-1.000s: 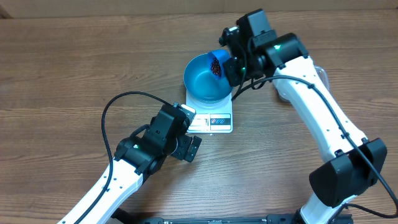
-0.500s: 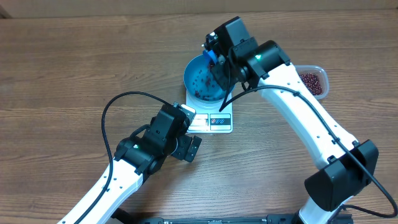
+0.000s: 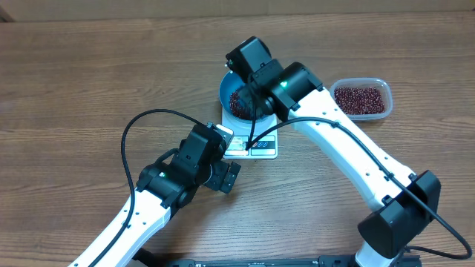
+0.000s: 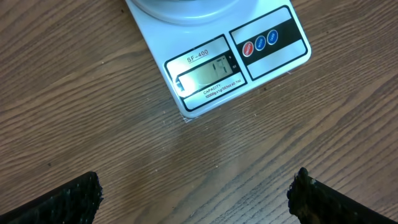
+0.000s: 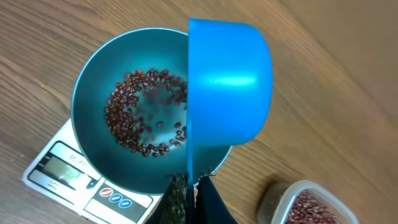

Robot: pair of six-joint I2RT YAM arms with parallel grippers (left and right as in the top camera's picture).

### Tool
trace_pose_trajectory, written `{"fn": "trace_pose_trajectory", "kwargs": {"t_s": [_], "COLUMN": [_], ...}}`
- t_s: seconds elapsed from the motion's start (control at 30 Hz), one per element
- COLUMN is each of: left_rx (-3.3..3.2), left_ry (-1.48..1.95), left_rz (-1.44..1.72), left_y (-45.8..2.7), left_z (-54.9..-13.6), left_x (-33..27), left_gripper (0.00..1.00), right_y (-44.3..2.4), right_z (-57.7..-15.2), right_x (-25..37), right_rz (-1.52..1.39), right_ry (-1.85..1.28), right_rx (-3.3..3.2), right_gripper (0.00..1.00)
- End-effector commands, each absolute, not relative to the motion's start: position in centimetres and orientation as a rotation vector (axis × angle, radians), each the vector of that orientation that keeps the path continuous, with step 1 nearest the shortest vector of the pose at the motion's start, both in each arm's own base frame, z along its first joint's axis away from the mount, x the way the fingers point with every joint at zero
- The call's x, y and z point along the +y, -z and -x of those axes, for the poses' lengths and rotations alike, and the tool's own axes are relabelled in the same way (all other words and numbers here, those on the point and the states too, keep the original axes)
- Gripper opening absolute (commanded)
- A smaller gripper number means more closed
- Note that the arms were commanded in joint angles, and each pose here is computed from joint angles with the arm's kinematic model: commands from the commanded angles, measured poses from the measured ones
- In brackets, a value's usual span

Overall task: Scoop item into bowl and weigh 150g on scale
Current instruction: 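Tilt the scoop with the right gripper to pour beans into the bowl, then move the empty scoop right back to the bean tub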

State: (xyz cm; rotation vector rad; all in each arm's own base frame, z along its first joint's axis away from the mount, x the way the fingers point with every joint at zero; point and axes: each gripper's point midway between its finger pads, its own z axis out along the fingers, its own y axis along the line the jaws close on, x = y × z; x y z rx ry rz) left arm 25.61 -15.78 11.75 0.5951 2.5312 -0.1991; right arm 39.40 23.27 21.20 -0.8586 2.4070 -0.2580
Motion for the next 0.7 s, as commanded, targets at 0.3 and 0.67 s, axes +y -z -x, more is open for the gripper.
{"fn": "trace_pose_trajectory", "kwargs": {"t_s": [0.3, 0.67], "left_rx": [2.509, 2.509], "left_ry": [0.211, 0.211], "left_rz": [-0.599, -0.599], "left_y": [-12.6, -12.6], "left_z": [-26.1, -26.1], "left_x": [-16.0, -16.0], "left_gripper": [0.99, 1.00], "right_y": [-23.6, -31.9], "right_z": [-39.8, -40.7], "right_x": [23.2, 16.3], "right_rz": [0.759, 0.515], "right_ry": [0.176, -0.361], "right_rx": [2.379, 2.330], "right_gripper": [0.04, 0.04]}}
